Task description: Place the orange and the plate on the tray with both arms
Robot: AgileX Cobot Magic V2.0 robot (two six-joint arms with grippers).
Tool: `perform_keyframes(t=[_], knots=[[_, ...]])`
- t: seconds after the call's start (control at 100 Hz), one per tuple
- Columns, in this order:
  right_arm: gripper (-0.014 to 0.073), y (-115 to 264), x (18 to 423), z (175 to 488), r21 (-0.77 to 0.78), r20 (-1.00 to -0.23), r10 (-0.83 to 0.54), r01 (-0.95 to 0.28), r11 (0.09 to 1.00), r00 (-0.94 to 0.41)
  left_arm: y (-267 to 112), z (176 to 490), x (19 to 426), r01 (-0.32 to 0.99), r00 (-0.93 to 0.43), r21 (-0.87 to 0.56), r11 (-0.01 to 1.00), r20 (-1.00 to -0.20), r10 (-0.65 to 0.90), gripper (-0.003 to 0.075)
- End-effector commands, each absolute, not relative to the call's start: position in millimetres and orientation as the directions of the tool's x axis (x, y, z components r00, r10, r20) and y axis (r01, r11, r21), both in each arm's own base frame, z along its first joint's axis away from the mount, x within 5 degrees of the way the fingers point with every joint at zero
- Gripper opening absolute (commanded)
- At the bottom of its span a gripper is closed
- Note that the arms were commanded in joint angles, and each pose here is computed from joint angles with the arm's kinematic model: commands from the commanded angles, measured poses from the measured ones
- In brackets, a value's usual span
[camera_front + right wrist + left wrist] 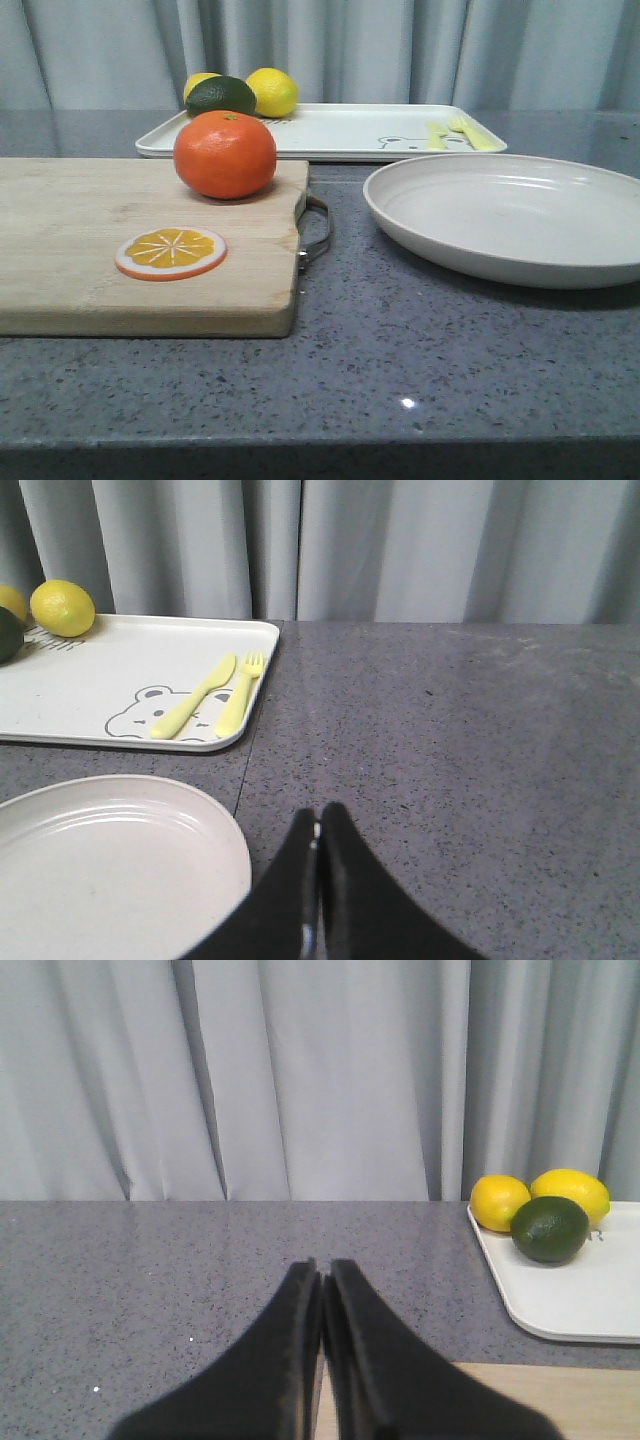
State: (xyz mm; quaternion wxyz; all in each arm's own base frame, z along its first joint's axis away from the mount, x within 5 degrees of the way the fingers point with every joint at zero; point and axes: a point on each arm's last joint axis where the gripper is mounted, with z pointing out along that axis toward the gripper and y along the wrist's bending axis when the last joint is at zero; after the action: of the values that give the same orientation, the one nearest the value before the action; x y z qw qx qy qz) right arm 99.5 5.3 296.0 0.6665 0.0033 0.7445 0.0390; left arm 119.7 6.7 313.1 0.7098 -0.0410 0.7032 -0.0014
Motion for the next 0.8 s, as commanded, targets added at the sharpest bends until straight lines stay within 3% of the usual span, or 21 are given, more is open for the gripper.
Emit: perform_keyframes(t=[0.0, 0.15, 0.25, 0.45, 0.67, 0.79], knots=[[-0.0067, 5, 101, 314, 0.054, -0.999, 0.054, -0.045, 0.998, -0.007, 5, 331, 127, -0.034, 0.099, -0.070, 0.997, -0.993, -0.066, 0.0117], [-0.0067, 5, 101, 314, 0.054, -0.999, 0.054, -0.045, 0.998, -0.007, -4, 337, 142, 0.032, 0.065, -0.070, 0.997, -0.995, -0.071, 0.0363], [-0.0067, 5, 101, 314, 0.054, -0.999, 0.054, -0.045, 0.998, -0.007, -15, 342, 154, 0.095, 0.042, -0.069, 0.993, -0.996, -0.074, 0.0475], [-0.0067, 5, 101, 314, 0.054, -0.999, 0.054, -0.045, 0.998, -0.007, -41, 350, 182, 0.214, -0.058, -0.069, 0.974, -0.997, -0.058, 0.0511], [-0.0067, 5, 101, 314, 0.054, -0.999, 0.054, -0.045, 0.998, -0.007, -78, 353, 215, 0.316, -0.211, -0.135, 0.939, -0.975, -0.069, 0.0666], [-0.0067, 5, 101, 314, 0.054, -0.999, 0.054, -0.045, 0.998, -0.007, -98, 353, 232, 0.354, -0.323, -0.168, 0.920, -0.945, -0.048, 0.0668]])
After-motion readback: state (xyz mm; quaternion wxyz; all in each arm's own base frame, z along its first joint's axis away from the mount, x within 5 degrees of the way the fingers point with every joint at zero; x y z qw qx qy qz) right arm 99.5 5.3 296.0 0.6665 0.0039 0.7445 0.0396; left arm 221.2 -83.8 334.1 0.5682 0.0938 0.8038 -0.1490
